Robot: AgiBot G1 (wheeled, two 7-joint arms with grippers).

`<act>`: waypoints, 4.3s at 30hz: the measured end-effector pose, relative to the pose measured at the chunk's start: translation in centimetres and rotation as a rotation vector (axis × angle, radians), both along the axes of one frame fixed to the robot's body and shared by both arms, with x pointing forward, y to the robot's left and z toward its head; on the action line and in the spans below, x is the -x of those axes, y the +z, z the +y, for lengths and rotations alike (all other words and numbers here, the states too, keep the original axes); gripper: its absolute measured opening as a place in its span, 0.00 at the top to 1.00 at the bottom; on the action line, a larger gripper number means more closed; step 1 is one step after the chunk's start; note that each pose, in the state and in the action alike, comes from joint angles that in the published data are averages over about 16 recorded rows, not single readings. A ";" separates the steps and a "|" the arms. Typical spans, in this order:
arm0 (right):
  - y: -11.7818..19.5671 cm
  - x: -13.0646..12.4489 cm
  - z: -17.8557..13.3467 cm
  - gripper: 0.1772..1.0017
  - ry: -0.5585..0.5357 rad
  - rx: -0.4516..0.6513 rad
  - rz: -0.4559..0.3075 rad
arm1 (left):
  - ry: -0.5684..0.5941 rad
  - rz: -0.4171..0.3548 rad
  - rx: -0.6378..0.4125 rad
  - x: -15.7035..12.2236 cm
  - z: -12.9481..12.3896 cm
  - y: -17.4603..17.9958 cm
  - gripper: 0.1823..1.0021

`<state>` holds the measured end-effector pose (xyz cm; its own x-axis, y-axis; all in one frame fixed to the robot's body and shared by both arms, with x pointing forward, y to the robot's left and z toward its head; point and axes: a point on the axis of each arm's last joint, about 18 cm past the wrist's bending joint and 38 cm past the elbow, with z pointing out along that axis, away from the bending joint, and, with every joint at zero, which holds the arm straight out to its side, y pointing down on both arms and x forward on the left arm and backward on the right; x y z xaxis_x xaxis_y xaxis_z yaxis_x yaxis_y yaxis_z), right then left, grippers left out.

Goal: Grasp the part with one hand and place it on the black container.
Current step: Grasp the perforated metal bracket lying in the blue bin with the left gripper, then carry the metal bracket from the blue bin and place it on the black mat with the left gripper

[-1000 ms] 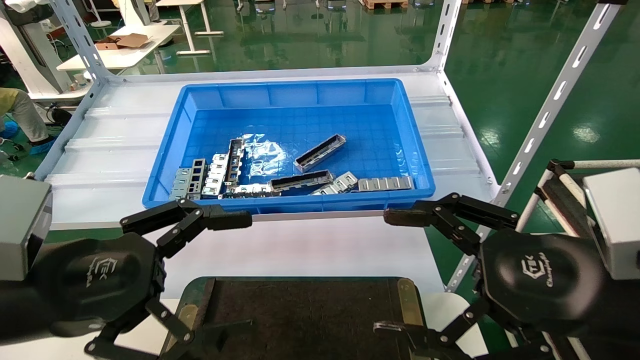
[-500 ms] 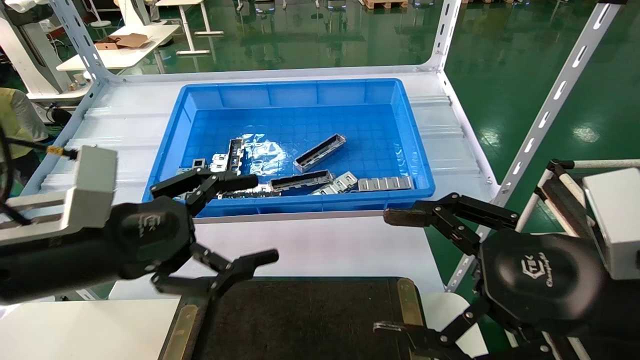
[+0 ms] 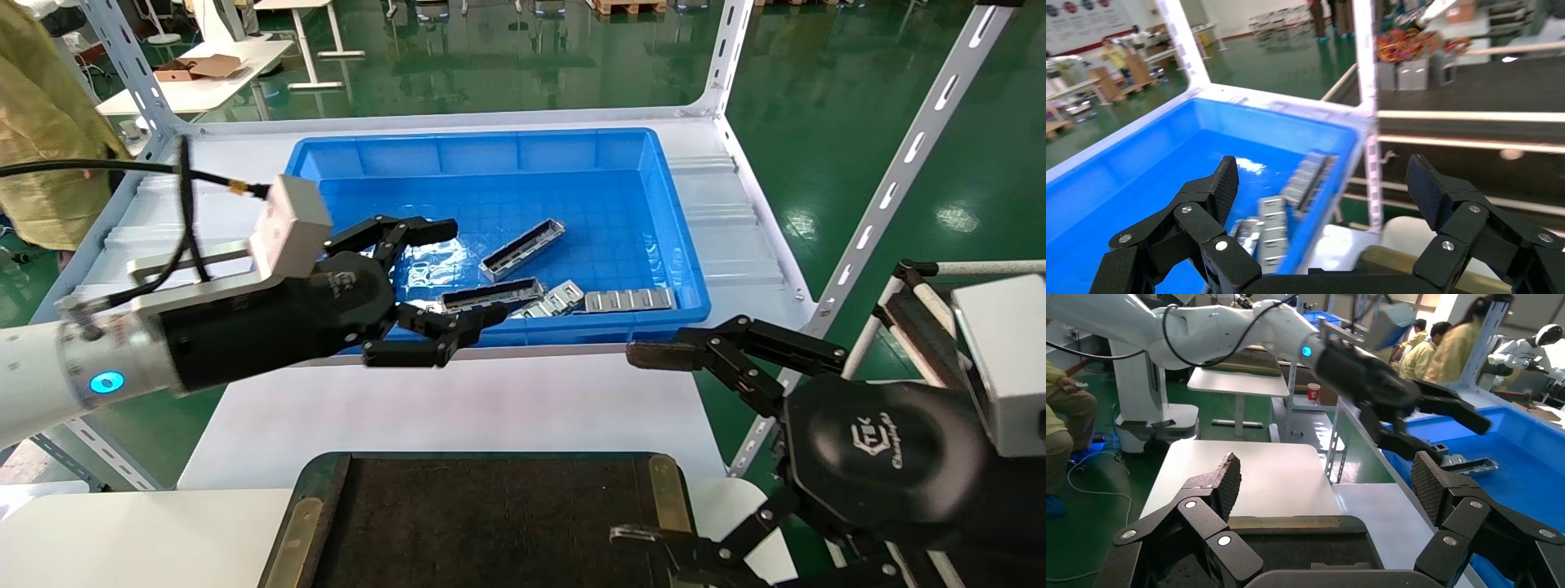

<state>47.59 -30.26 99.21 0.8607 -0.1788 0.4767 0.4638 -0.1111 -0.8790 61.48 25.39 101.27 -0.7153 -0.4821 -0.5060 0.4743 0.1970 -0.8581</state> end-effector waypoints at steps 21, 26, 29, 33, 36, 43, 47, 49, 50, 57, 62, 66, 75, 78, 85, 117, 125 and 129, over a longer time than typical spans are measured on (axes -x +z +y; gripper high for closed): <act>0.0 0.0 0.0 0.00 0.000 0.000 0.000 | 0.262 0.020 -0.026 -12.3 -5.9 -0.4 0.00; 0.0 0.0 0.0 0.00 0.000 0.000 0.000 | 0.317 0.030 -0.032 -13.8 -6.5 -0.8 0.00; 0.0 0.0 0.0 0.00 0.000 0.000 0.000 | 0.348 0.036 -0.033 -14.5 -6.7 -1.0 0.00; 0.0 0.0 0.0 0.00 0.000 0.000 0.000 | 0.380 0.044 -0.030 -15.0 -6.7 -1.3 0.00; 0.0 0.0 0.0 0.00 0.000 0.000 0.000 | 0.396 0.050 -0.028 -15.3 -6.7 -1.4 0.00; 0.0 0.0 0.0 0.01 0.000 0.000 0.000 | 0.421 0.064 -0.022 -15.6 -6.6 -1.7 0.01; 0.0 0.0 0.0 0.01 0.000 0.000 0.000 | 0.430 0.072 -0.021 -15.8 -6.7 -1.9 0.02; 0.0 0.0 0.0 0.03 0.000 0.000 0.000 | 0.435 0.077 -0.019 -15.8 -6.7 -2.0 0.03; 0.0 0.0 0.0 0.03 0.000 0.000 0.000 | 0.437 0.079 -0.018 -15.8 -6.7 -2.1 0.03; 0.0 0.0 0.0 0.11 0.000 0.000 0.000 | 0.451 0.090 -0.011 -16.0 -6.9 -2.3 0.10; 0.0 0.0 0.0 0.20 0.000 0.000 0.000 | 0.459 0.098 -0.005 -16.1 -6.9 -2.6 0.20; 0.0 0.0 0.0 0.29 0.000 0.000 0.000 | 0.465 0.104 -0.001 -16.2 -6.9 -2.8 0.29; 0.0 0.0 0.0 0.56 0.000 0.000 0.000 | 0.477 0.118 0.009 -16.4 -6.9 -3.3 0.53; 0.0 0.0 0.0 0.63 0.000 0.000 0.000 | 0.478 0.121 0.013 -16.4 -6.9 -3.3 0.61; 0.0 0.0 0.0 0.80 0.000 0.000 0.000 | 0.464 0.120 0.031 -16.2 -7.1 -2.9 0.74; 0.0 0.0 0.0 0.98 0.000 0.000 0.000 | 0.016 0.052 0.102 -8.1 -3.0 1.0 0.79; 0.0 0.0 0.0 0.98 0.000 0.000 0.000 | -0.116 0.071 0.087 -4.8 -2.4 -1.3 0.79; 0.0 0.0 0.0 0.98 0.000 0.000 0.000 | -0.160 0.094 0.075 -3.3 -2.4 -3.3 0.79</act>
<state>47.59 -30.26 99.21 0.8607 -0.1787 0.4767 0.4638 -0.1111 -0.8790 64.74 23.00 97.98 -0.8281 -0.3921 -0.4005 0.4119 0.0591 -0.9093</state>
